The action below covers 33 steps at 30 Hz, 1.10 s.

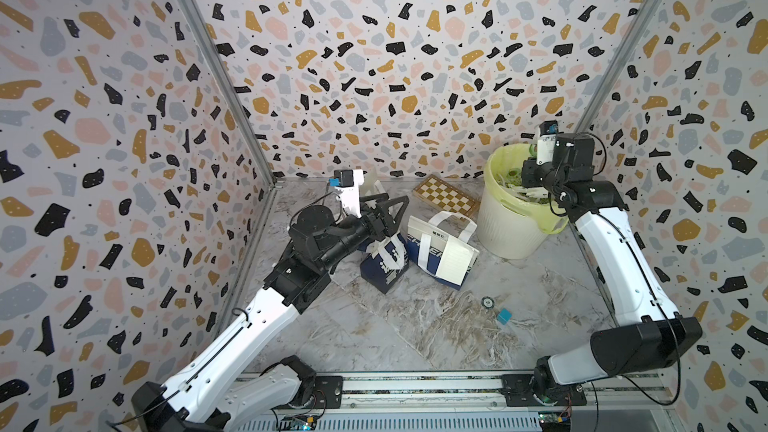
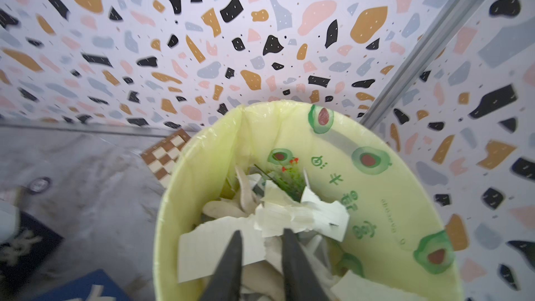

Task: Shred takeout receipts and throw away
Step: Pick up the takeout bag at the center of the board.

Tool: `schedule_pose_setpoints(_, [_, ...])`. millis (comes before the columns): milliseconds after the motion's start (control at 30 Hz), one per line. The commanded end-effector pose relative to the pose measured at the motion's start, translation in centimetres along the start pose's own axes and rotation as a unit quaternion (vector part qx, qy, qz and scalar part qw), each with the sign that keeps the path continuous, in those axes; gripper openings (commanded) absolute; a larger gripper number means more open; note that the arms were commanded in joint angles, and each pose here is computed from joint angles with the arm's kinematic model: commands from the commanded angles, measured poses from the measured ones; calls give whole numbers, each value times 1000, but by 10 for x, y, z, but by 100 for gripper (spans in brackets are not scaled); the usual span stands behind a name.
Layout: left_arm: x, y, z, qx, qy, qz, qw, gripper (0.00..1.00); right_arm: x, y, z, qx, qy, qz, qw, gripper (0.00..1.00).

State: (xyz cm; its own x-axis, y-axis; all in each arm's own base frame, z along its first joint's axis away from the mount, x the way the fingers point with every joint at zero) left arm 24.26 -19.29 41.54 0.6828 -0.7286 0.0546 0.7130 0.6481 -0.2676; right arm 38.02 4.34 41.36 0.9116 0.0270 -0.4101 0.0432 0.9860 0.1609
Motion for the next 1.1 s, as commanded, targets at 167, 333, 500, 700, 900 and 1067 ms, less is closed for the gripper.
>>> schedule_pose_setpoints(167, [2,-1,-9,61,29,-14,998,74,-51,14,-2,12,-29,119,992,0])
schedule_pose_setpoints(333, [6,-9,-19,122,44,-67,989,77,-80,34,-23,58,-14,237,970,8])
schedule_pose_setpoints(500, [17,-15,-30,162,59,-125,977,80,-111,75,-60,61,6,358,932,13])
schedule_pose_setpoints(700, [21,-21,-40,253,118,-171,945,75,-141,97,-84,-33,11,404,914,14])
schedule_pose_setpoints(900, [21,-22,-59,382,168,-210,884,81,-149,83,-100,-56,30,373,926,17])
schedule_pose_setpoints(1067, [43,-18,-56,441,205,-240,840,84,-154,76,-127,-51,82,375,922,18])
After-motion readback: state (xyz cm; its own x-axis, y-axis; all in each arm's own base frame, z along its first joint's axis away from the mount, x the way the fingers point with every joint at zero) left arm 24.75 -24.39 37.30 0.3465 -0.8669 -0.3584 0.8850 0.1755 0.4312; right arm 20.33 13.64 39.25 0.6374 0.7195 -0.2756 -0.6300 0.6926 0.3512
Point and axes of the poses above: each gripper's point midway between its finger pads, its own x axis out along the fingers, its own y axis along the line the jaws close on, z = x × y, the point moved 6 cm from there along -x, back along the fingers, and after that the axes turned 15 degrees about x, right-handed, at the moved point
